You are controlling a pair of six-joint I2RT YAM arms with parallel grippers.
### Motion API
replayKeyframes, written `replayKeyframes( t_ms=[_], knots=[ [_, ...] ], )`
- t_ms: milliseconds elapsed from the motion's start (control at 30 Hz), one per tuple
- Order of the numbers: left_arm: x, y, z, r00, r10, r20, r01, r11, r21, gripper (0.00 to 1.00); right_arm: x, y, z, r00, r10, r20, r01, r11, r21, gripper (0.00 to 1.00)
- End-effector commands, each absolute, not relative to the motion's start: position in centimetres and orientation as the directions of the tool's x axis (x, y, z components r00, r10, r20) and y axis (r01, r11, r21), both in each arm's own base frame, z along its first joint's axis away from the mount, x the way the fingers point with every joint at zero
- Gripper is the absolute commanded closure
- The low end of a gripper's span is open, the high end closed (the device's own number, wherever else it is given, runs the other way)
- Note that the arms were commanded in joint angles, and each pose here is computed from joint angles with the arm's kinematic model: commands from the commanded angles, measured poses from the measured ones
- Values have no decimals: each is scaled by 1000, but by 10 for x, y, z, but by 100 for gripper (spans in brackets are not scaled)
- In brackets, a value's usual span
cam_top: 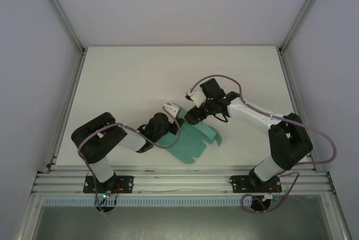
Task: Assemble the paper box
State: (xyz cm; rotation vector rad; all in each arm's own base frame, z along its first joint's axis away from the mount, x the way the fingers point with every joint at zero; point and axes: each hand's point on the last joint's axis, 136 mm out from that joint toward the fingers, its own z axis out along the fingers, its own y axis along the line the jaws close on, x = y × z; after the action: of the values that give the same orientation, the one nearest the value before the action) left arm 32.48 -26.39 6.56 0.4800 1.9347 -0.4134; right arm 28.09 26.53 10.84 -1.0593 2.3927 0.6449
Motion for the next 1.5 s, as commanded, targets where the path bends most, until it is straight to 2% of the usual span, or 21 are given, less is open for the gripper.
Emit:
replayKeyframes(
  t_ms=[0,167,333,433,500,567,667,767,833,1000,1133,1233,1467],
  knots=[
    [334,-267,81,-341,85,-936,502,858,-105,62,266,254,91,-668,-575,-472,-730,628,268,32],
    [348,-270,79,-341,84,-936,486,868,-99,63,265,258,94,-689,-573,-443,-717,629,301,32],
    [362,-270,73,-330,83,-940,447,891,-78,99,268,260,96,-746,-529,-405,-660,665,348,31],
    [366,-265,75,-317,71,-946,416,907,-72,100,277,258,109,-773,-470,-426,-622,692,366,29],
    [365,-261,80,-312,53,-949,407,910,-83,100,289,253,127,-776,-410,-479,-600,713,362,26],
    [364,-256,87,-327,27,-945,391,914,-109,100,301,244,149,-759,-345,-552,-580,743,332,19],
    [363,-244,93,-381,21,-924,328,938,-114,100,313,221,190,-675,-268,-688,-549,805,226,0],
    [360,-226,103,-453,1,-891,237,964,-119,100,314,192,228,-557,-198,-806,-487,865,124,0],
    [357,-218,109,-506,-17,-862,191,973,-131,100,307,174,244,-498,-190,-846,-455,888,69,0],
    [344,-203,113,-574,-65,-816,110,982,-155,100,299,145,248,-496,-209,-843,-366,931,-15,0],
    [340,-193,118,-577,-108,-810,64,982,-176,100,306,139,231,-521,-256,-814,-346,935,-73,0],
    [339,-194,125,-583,-120,-804,60,980,-190,100,306,149,213,-544,-291,-787,-397,915,-63,0],
    [344,-193,130,-595,-151,-789,14,980,-198,100,322,185,201,-512,-276,-813,-482,876,6,0]
  ],
)
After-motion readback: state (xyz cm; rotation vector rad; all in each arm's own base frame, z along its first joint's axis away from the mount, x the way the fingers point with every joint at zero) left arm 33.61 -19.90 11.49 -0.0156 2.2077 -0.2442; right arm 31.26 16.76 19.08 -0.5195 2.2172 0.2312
